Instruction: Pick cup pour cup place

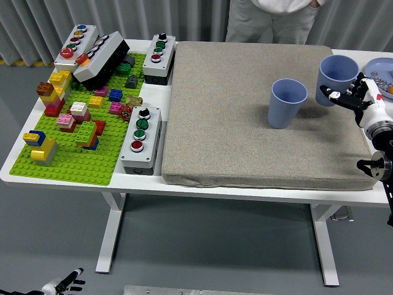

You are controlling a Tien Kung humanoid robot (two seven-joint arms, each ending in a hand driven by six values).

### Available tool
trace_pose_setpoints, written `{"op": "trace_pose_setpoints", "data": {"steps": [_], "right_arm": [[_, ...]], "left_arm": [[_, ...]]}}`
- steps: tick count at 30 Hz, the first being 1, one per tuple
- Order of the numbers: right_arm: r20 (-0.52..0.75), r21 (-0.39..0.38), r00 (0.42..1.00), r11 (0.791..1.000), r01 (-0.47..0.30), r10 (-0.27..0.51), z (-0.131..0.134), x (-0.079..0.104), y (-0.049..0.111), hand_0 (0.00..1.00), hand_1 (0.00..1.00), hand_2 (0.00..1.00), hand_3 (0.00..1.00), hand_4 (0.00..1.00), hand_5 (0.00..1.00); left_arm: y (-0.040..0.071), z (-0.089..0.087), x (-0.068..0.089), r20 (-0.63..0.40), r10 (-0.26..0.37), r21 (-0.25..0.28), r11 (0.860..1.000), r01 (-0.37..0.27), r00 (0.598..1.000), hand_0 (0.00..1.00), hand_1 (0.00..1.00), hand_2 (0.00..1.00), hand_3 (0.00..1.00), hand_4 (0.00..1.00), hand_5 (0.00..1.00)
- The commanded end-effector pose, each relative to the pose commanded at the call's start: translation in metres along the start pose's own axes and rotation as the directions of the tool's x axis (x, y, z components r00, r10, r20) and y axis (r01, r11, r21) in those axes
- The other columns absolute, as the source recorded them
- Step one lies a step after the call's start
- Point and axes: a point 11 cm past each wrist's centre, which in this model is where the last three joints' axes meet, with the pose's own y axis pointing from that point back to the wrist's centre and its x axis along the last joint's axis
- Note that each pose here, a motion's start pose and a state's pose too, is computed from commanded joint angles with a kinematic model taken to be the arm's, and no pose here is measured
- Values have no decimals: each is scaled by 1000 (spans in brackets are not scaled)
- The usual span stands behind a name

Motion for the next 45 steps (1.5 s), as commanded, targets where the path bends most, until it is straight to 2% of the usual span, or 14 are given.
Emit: {"op": "trace_pose_setpoints", "data": {"steps": [9, 13, 21, 29, 39, 43, 45], "right_arm": [[-124, 37, 992, 999, -2, 6, -11, -8, 5, 694, 554, 492, 615, 677, 88], [-189, 58, 981, 998, -21, 32, -14, -6, 6, 694, 554, 492, 615, 677, 88], [-336, 113, 938, 992, -52, 88, -26, -5, 9, 698, 558, 495, 612, 673, 84], [-487, 172, 863, 984, -53, 131, -38, -12, 16, 701, 562, 497, 611, 671, 83], [-578, 219, 798, 974, -51, 172, -50, -16, 20, 703, 563, 498, 610, 668, 76], [-594, 232, 784, 971, -49, 181, -52, -19, 21, 703, 563, 498, 610, 668, 76], [-578, 231, 797, 972, -43, 173, -50, -22, 22, 705, 564, 498, 608, 664, 71]], "left_arm": [[0, -4, 0, -3, -1, 6, 1000, 1, 1000, 858, 834, 846, 757, 633, 981], [0, -4, 0, -5, -1, 4, 1000, 1, 1000, 858, 834, 846, 757, 633, 981], [0, -2, -1, -2, -2, 1, 1000, 2, 1000, 858, 834, 846, 757, 632, 981], [0, -1, -1, -1, -2, 0, 1000, 2, 1000, 859, 834, 845, 757, 633, 981], [0, -1, -1, 1, -3, 0, 1000, 3, 1000, 859, 834, 846, 757, 633, 981], [0, -1, -2, 1, -3, 1, 1000, 3, 1000, 859, 834, 846, 757, 633, 981], [0, -2, -2, 0, -3, 2, 1000, 3, 1000, 860, 834, 846, 757, 632, 980]]}}
